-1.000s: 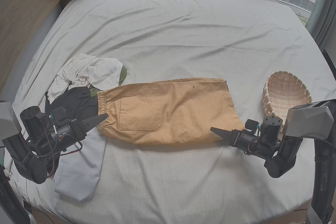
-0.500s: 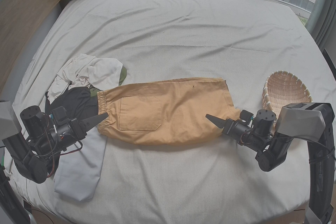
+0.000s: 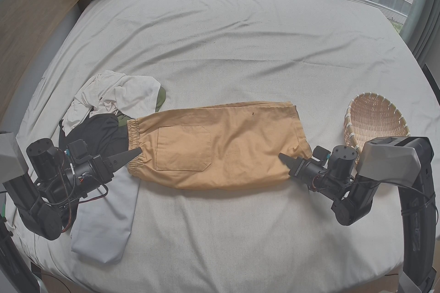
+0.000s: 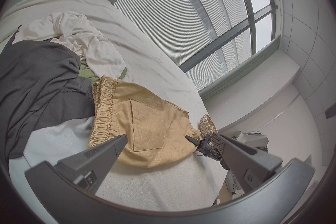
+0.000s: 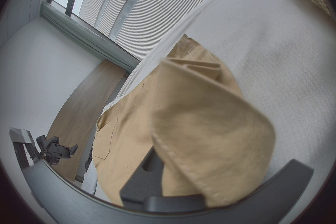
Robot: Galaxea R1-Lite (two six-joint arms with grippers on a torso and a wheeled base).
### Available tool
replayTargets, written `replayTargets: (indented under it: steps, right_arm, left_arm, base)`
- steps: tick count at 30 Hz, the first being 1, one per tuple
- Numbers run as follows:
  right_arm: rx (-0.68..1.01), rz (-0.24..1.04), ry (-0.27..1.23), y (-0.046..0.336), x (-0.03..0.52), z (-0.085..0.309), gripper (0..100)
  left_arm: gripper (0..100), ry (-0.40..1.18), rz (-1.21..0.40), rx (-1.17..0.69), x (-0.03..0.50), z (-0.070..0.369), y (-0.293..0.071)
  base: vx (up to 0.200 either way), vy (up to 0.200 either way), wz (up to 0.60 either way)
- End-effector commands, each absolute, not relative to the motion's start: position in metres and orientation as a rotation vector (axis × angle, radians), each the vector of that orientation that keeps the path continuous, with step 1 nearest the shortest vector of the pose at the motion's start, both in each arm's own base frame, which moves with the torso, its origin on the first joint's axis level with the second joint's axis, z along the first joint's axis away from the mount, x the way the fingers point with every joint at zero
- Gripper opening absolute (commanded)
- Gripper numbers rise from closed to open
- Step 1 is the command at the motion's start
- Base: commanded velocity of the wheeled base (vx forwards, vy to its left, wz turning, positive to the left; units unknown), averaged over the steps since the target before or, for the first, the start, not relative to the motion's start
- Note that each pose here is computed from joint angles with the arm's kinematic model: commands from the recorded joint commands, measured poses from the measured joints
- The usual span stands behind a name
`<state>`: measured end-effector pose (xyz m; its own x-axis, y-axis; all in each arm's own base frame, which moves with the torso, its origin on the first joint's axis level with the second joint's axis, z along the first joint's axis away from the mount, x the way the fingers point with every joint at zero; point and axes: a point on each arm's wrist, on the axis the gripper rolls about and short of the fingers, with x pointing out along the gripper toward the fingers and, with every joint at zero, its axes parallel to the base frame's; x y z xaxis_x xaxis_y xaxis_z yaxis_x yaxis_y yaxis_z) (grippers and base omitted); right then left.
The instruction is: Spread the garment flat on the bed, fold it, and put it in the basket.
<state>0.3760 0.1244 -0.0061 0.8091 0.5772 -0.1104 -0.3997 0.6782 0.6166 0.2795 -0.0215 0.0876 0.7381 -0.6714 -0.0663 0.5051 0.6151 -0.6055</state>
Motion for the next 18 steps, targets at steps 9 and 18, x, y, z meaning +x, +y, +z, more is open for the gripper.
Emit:
replayTargets:
  steps: [9, 18]
  right_arm:
    - [0.56, 0.542, 0.319, 0.099, 0.331, 0.034, 0]
    - [0.44, 0.482, 0.407, 0.078, 0.311, 0.033, 0]
  left_arm:
    - [100, 0.329, -0.682, -0.609, 0.282, 0.08, -0.022]
    - [100, 0.407, -0.678, -0.627, 0.288, 0.057, -0.029]
  base:
    - [0.0, 0.0, 0.0]
    - [0.0, 0.0, 0.0]
